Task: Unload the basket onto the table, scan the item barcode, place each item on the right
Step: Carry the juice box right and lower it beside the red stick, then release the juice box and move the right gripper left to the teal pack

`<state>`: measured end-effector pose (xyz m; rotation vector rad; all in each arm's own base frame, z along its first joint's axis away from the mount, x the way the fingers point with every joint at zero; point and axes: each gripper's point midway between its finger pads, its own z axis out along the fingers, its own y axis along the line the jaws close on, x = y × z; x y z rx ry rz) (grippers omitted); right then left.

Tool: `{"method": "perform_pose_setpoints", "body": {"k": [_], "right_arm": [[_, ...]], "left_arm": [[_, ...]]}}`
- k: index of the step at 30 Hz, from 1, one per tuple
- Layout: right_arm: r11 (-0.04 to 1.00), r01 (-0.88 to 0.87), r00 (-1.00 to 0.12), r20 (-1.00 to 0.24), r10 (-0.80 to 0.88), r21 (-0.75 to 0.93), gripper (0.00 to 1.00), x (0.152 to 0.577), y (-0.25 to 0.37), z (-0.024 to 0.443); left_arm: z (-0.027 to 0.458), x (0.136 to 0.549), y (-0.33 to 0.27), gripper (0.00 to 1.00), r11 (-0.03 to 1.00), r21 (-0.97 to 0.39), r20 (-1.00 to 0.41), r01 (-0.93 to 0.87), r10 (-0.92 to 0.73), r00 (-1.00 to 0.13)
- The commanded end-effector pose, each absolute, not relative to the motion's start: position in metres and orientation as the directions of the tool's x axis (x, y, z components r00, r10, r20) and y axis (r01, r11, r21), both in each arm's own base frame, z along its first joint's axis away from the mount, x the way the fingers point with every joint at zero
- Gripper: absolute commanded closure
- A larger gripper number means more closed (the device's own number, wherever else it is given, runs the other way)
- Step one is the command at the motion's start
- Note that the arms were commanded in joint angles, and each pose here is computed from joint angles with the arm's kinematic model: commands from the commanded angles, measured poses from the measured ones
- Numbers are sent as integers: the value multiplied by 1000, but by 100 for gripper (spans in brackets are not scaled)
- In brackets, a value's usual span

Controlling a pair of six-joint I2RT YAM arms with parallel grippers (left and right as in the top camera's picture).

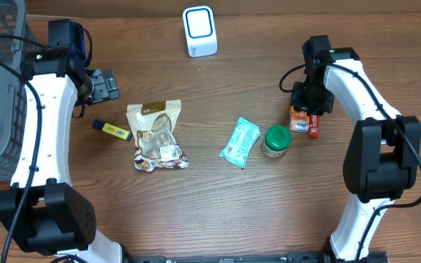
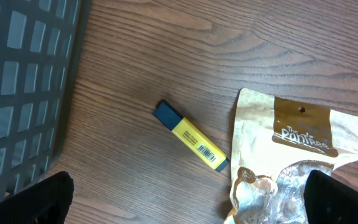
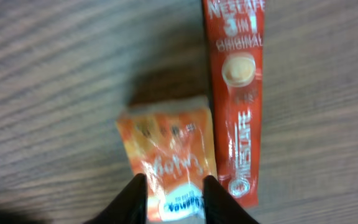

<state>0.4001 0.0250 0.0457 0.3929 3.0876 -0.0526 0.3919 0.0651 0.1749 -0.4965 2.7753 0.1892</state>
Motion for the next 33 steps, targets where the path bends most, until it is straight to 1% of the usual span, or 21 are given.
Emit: {"method": "perform_pose_setpoints", "body": {"k": [1, 3, 8, 10, 12, 14, 17, 19, 22, 24, 27, 29, 33], "right_arm": [[967, 253, -968, -10, 253, -44, 72, 393, 23, 44], [966, 252, -968, -1, 253, -47, 73, 390, 22, 40], [967, 252, -968, -18, 252, -42, 71, 384, 22, 8], [967, 252, -968, -20, 251, -46, 68, 381, 21, 0], [966, 253, -967, -28, 252, -50, 67, 383, 20, 1], [966, 254, -966, -56, 252, -39, 67, 393, 21, 12], [967, 254, -963, -96, 251, -23, 63, 409, 23, 39], [968, 252, -960, -124, 251, 3, 62, 420, 27, 64], [965, 221, -961, -136, 240, 142, 57, 430, 55, 106], [958, 181, -968, -129, 213, 224, 53, 427, 79, 128], [949, 187, -971, -98, 217, 253, 50, 414, 103, 137], [947, 203, -972, -67, 226, 249, 50, 406, 118, 135], [956, 167, -983, -39, 182, 242, 50, 389, 157, 127]], "left_arm": [[180, 391, 64, 0, 934, 81, -343, -347, -301, -890], [180, 391, 64, 0, 934, 81, -343, -347, -301, -890], [180, 391, 64, 0, 934, 81, -343, -347, -301, -890], [180, 391, 64, 0, 934, 81, -343, -347, -301, -890], [180, 391, 64, 0, 934, 81, -343, -347, -301, -890], [180, 391, 64, 0, 934, 81, -343, -347, -301, -890], [180, 391, 64, 0, 934, 81, -343, -347, -301, -890], [180, 391, 64, 0, 934, 81, -343, -347, -301, -890], [180, 391, 64, 0, 934, 81, -343, -347, -301, -890], [180, 391, 64, 0, 934, 81, -343, -347, -301, -890], [180, 391, 64, 0, 934, 81, -343, -347, -301, -890], [180, 391, 64, 0, 934, 81, -343, -347, -301, -890], [180, 391, 64, 0, 934, 81, -343, -347, -301, -890]]}}
